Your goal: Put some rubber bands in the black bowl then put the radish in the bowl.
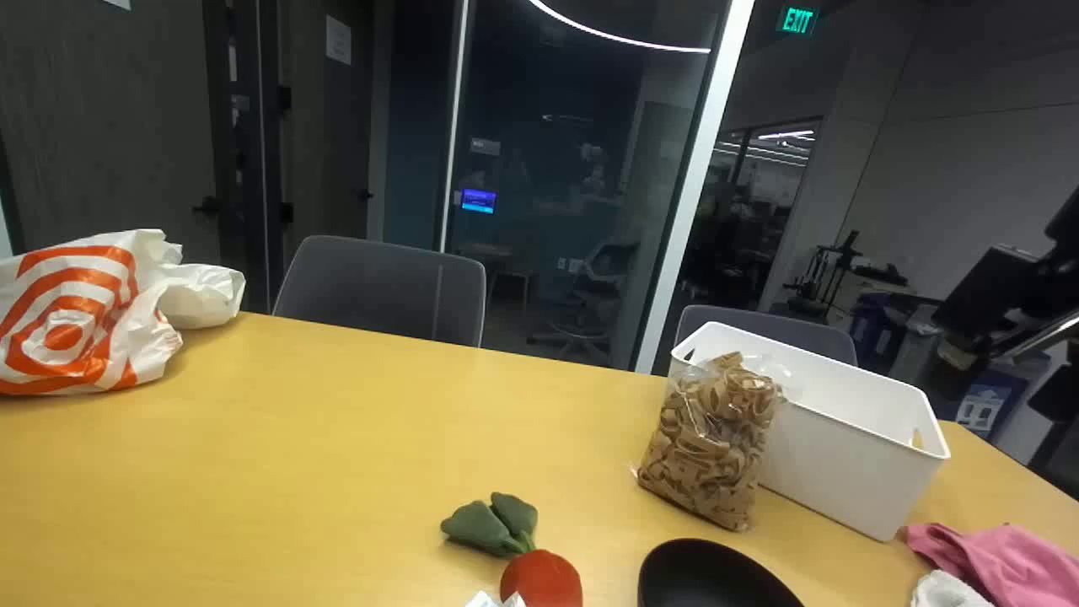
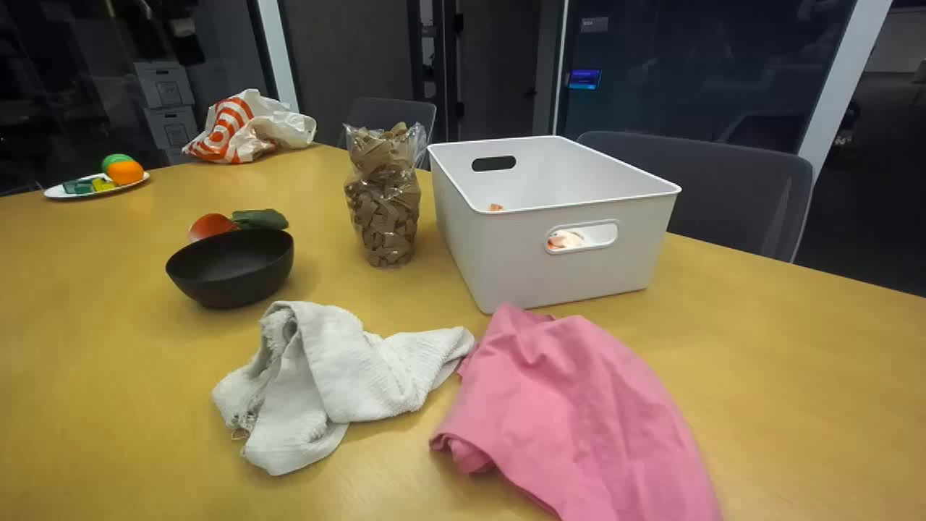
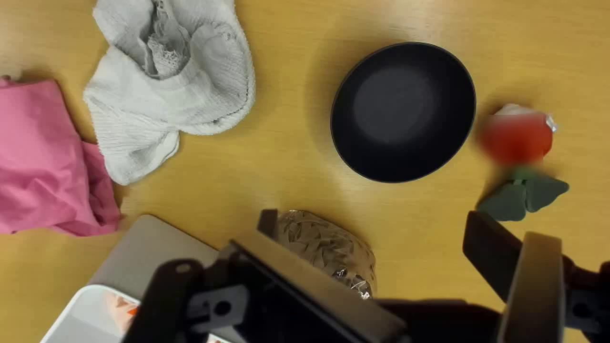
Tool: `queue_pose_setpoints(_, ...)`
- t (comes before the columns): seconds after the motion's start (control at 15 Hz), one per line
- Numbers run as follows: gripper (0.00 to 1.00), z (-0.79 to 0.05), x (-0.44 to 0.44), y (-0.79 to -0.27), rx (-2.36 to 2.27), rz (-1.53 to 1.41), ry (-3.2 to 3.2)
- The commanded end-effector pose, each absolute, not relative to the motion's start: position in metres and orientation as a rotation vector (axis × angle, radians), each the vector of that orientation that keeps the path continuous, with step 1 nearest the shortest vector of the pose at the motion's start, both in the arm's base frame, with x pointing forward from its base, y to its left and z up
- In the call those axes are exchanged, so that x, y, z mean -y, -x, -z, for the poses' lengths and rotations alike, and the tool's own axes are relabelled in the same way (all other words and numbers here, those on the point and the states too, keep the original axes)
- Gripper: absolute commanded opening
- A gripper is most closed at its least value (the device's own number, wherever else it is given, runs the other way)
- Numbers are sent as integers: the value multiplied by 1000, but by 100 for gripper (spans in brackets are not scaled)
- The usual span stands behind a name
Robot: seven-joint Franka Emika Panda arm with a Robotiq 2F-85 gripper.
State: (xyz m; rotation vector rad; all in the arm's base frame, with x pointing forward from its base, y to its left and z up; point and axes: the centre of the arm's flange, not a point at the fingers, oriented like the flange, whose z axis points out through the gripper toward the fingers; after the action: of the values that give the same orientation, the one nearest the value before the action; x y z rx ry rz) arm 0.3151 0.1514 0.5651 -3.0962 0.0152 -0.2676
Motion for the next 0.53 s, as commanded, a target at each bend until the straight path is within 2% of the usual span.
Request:
queue_pose_setpoints(0.0, 100, -568, -152, -315, -14, 277, 3094)
queue_pose_setpoints(0.47, 100, -575, -153, -314, -11, 302, 3087)
